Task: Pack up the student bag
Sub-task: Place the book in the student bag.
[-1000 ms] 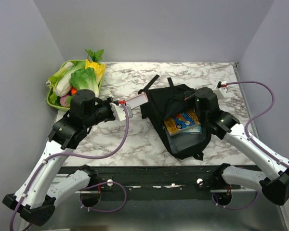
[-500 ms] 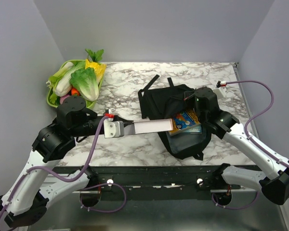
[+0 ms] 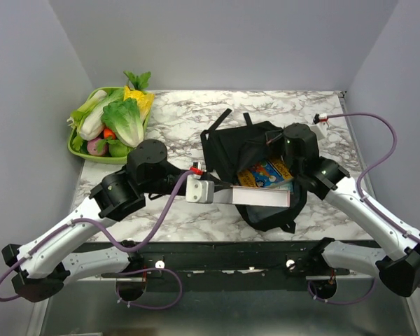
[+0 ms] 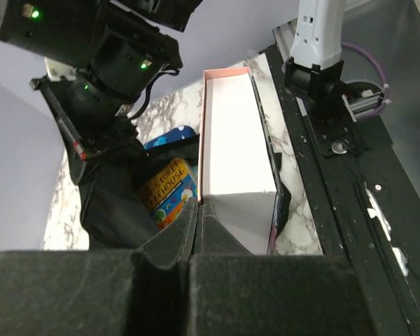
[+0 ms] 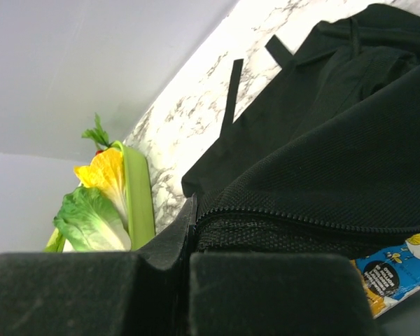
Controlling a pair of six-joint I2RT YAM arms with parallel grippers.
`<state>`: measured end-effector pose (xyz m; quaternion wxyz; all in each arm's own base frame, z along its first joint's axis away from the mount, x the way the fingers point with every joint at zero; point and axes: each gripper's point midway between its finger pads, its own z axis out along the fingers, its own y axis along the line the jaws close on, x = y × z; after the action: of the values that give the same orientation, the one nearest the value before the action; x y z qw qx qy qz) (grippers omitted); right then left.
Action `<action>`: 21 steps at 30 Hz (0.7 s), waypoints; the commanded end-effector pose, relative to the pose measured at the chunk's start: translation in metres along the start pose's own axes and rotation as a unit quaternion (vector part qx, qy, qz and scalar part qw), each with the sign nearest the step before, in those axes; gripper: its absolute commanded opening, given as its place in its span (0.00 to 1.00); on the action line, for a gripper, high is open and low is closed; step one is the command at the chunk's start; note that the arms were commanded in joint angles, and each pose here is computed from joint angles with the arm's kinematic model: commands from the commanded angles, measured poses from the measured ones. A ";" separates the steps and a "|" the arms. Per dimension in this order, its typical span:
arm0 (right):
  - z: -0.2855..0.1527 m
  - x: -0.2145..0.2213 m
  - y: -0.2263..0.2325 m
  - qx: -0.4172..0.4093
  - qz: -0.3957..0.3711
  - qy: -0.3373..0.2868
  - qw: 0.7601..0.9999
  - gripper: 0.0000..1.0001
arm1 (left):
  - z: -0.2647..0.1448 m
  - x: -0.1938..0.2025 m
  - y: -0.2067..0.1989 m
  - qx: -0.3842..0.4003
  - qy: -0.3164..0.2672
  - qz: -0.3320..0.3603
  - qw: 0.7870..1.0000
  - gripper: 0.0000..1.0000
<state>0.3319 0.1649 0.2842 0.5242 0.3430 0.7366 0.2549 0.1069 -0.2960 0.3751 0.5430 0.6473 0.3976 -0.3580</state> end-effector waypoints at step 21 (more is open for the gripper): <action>-0.025 -0.001 0.098 -0.168 -0.016 0.077 0.983 0.01 | 0.041 -0.001 -0.019 -0.113 -0.064 0.267 0.955 0.00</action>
<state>0.3327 0.2185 0.3114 0.4816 0.2330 0.7810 0.3221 0.0787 -0.3453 0.3395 0.6480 0.6665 0.2646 -0.2566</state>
